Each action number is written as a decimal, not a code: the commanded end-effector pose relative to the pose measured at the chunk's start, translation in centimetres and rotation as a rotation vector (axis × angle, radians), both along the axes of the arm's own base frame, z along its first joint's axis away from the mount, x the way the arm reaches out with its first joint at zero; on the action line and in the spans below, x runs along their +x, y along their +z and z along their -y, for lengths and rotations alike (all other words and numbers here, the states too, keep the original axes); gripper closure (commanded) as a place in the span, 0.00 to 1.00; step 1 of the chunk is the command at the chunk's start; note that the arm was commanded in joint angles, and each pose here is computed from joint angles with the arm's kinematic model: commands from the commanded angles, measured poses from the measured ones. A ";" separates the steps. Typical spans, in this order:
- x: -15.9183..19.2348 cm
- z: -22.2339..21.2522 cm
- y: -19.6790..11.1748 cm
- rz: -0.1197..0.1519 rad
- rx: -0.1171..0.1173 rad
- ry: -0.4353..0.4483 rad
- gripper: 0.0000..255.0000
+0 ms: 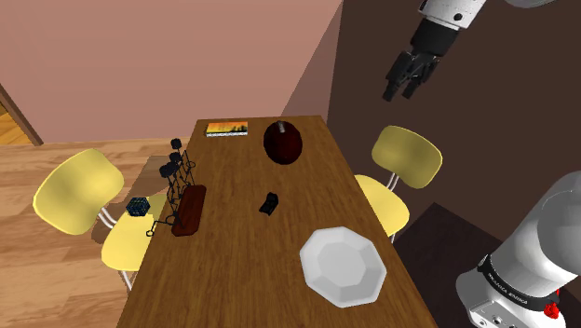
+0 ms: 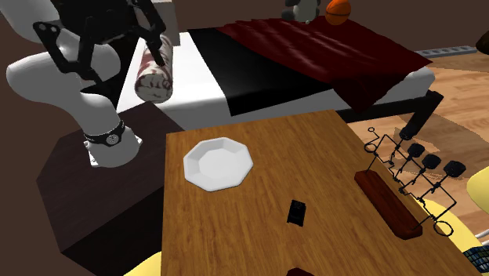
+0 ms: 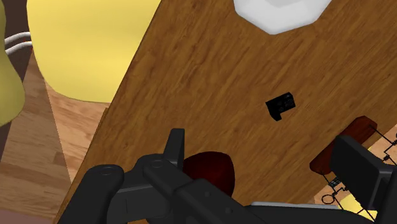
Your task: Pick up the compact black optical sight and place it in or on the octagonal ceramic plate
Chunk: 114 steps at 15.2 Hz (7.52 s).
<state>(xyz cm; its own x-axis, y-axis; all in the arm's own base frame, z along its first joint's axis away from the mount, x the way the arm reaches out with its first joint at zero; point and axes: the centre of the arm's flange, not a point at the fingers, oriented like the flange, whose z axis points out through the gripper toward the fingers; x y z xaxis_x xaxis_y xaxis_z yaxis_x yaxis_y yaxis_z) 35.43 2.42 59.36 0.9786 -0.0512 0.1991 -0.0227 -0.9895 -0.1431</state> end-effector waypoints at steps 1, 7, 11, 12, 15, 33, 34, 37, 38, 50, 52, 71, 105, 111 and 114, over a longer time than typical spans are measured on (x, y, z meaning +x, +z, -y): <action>1.4 -1.1 -2.0 -0.001 -0.004 0.010 0.00; 5.8 -4.8 -7.7 -0.009 -0.018 0.042 0.00; 8.6 -7.3 -11.5 -0.014 -0.028 0.063 0.00; 9.2 -7.9 -12.5 -0.015 -0.030 0.068 0.00; 11.3 -9.8 -15.4 -0.019 -0.037 0.084 0.00; 22.7 -21.3 -33.2 -0.042 -0.079 0.179 0.00; 23.3 -22.0 -34.2 -0.043 -0.081 0.184 0.00; 25.0 -23.9 -37.2 -0.047 -0.088 0.200 0.00; 25.0 -24.0 -37.7 -0.047 -0.088 0.200 0.00; 25.5 -24.2 -41.1 -0.047 -0.088 0.200 0.00; 25.5 -24.2 -41.1 -0.047 -0.088 0.200 0.00; 25.5 -24.2 -36.9 -0.047 -0.088 0.200 1.00; -5.6 -20.0 -33.9 -0.047 -0.088 0.200 1.00; -5.6 -20.0 -37.1 -0.047 -0.088 0.200 1.00; -5.6 -20.0 -38.6 -0.047 -0.088 0.200 1.00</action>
